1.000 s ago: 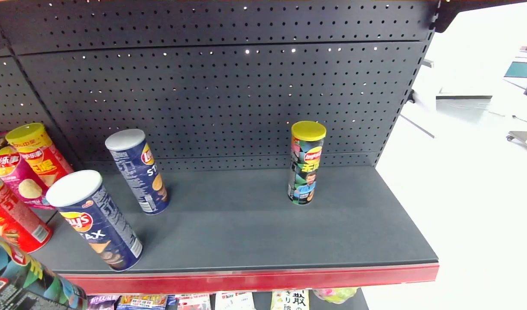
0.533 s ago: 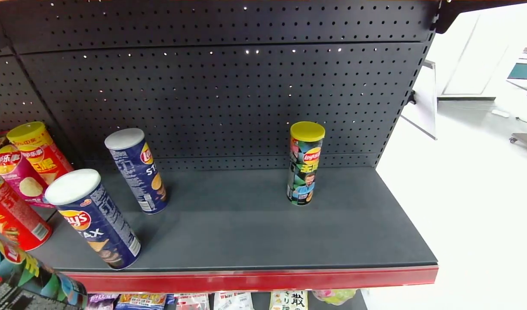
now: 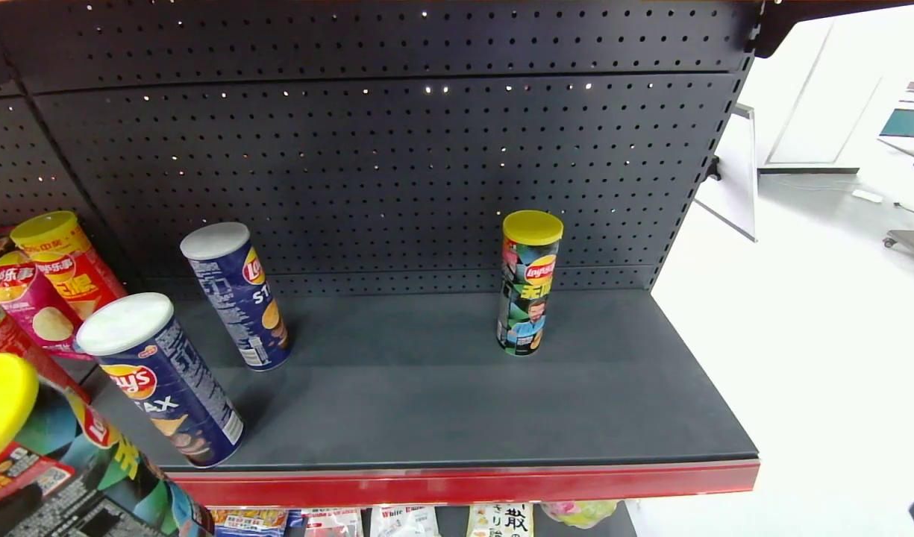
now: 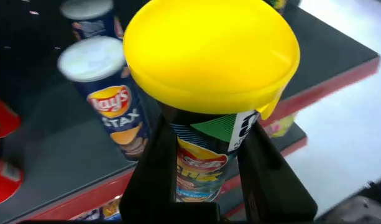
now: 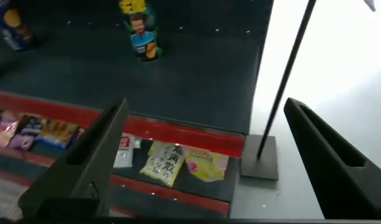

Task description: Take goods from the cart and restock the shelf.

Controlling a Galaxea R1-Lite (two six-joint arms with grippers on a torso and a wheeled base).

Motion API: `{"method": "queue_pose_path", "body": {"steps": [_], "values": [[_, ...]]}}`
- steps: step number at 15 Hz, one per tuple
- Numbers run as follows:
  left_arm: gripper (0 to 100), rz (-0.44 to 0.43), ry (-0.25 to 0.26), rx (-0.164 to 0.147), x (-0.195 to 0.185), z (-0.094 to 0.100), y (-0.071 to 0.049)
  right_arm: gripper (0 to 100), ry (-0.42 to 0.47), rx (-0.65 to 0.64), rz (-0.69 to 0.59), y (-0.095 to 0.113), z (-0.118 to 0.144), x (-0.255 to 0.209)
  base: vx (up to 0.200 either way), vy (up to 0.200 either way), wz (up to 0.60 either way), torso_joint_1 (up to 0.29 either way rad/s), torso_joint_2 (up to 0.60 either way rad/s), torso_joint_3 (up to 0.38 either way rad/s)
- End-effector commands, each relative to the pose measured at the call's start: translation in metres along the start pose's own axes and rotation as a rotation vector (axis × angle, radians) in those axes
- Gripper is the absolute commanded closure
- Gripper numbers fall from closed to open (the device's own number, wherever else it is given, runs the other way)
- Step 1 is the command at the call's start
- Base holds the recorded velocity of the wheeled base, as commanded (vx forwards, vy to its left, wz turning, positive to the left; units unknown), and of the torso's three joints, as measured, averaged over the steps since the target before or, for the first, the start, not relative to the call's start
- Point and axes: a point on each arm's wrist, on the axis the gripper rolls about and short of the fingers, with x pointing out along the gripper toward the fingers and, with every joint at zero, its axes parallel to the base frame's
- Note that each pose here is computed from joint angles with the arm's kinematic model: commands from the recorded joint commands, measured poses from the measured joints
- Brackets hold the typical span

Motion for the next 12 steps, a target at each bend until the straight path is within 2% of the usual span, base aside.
{"method": "queue_pose_path", "body": {"steps": [1,2,6,12], "values": [[100,-0.091,0.048,-0.013,0.011,0.000,0.003,0,0.187,0.018,0.202,0.002,0.015,0.055,0.000,0.000,0.00,0.000,0.00,0.000],[100,-0.106,0.061,-0.018,0.014,0.000,0.004,0,0.192,0.016,0.228,0.003,0.020,0.080,0.000,0.000,0.00,0.000,0.00,0.000],[100,-0.075,0.072,-0.017,0.015,-0.001,0.005,0,0.083,-0.004,0.335,0.003,0.036,0.180,0.000,0.000,0.00,0.000,0.00,0.000],[100,-0.073,0.092,-0.029,0.016,-0.009,0.005,0,0.072,-0.059,0.485,0.004,0.045,0.273,0.000,0.000,0.00,0.000,0.00,0.000]]}}
